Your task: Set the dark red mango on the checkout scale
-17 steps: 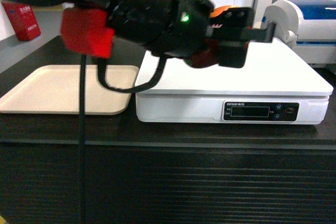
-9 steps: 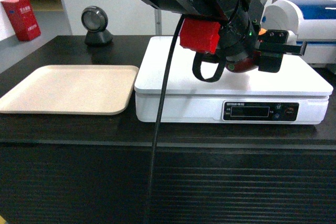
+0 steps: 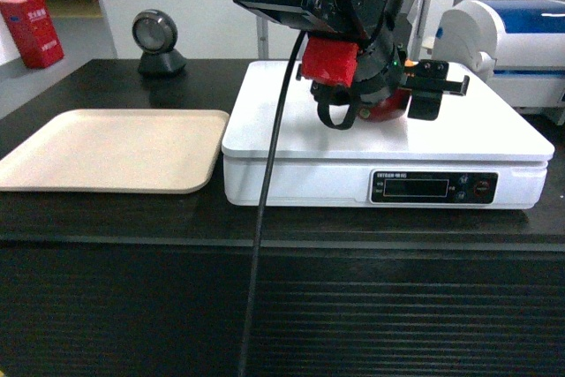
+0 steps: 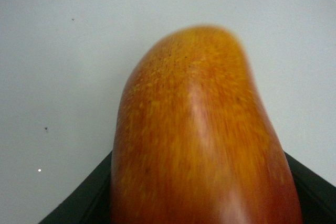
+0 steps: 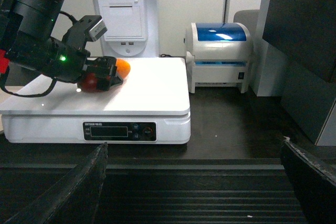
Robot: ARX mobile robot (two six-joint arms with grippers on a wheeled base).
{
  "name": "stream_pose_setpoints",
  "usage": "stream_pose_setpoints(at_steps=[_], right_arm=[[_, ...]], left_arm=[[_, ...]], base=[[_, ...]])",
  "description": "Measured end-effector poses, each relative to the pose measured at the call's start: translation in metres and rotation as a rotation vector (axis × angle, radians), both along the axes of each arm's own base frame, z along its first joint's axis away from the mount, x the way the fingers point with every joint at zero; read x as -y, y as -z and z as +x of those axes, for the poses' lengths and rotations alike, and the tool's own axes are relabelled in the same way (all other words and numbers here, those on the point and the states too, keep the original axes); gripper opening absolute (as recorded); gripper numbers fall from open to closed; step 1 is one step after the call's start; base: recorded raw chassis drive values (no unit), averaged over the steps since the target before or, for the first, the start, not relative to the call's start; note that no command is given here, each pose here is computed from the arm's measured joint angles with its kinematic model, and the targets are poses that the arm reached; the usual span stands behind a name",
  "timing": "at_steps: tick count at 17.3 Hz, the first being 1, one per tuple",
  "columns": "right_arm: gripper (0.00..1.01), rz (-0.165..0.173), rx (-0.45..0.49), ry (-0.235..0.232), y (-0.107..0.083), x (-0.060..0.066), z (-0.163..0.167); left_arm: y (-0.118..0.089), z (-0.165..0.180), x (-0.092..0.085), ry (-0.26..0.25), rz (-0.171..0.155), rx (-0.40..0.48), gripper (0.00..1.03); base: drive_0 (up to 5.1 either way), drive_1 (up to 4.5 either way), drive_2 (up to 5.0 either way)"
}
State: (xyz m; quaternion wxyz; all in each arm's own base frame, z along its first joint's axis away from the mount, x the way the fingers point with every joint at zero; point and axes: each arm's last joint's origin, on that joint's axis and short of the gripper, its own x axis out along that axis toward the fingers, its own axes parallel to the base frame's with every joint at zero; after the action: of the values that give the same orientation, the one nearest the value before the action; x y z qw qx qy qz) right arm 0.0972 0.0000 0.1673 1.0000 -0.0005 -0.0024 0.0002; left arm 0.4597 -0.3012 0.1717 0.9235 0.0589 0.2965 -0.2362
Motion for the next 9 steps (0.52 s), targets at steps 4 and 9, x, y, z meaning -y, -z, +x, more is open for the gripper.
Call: stream_pose_setpoints(at_steps=[4,9], right_arm=[[0.98,0.000,0.000,0.000,0.000,0.000,0.000],[0.98,0.000,0.000,0.000,0.000,0.000,0.000]], left_arm=[[-0.019,-0.001,0.002,0.024,-0.048,0.064,0.98],[-0.087,-0.014,-0.016,0.075,-0.212,0.273,0.98]], base=[[0.0,0.00,0.0],[0.0,0.00,0.0]])
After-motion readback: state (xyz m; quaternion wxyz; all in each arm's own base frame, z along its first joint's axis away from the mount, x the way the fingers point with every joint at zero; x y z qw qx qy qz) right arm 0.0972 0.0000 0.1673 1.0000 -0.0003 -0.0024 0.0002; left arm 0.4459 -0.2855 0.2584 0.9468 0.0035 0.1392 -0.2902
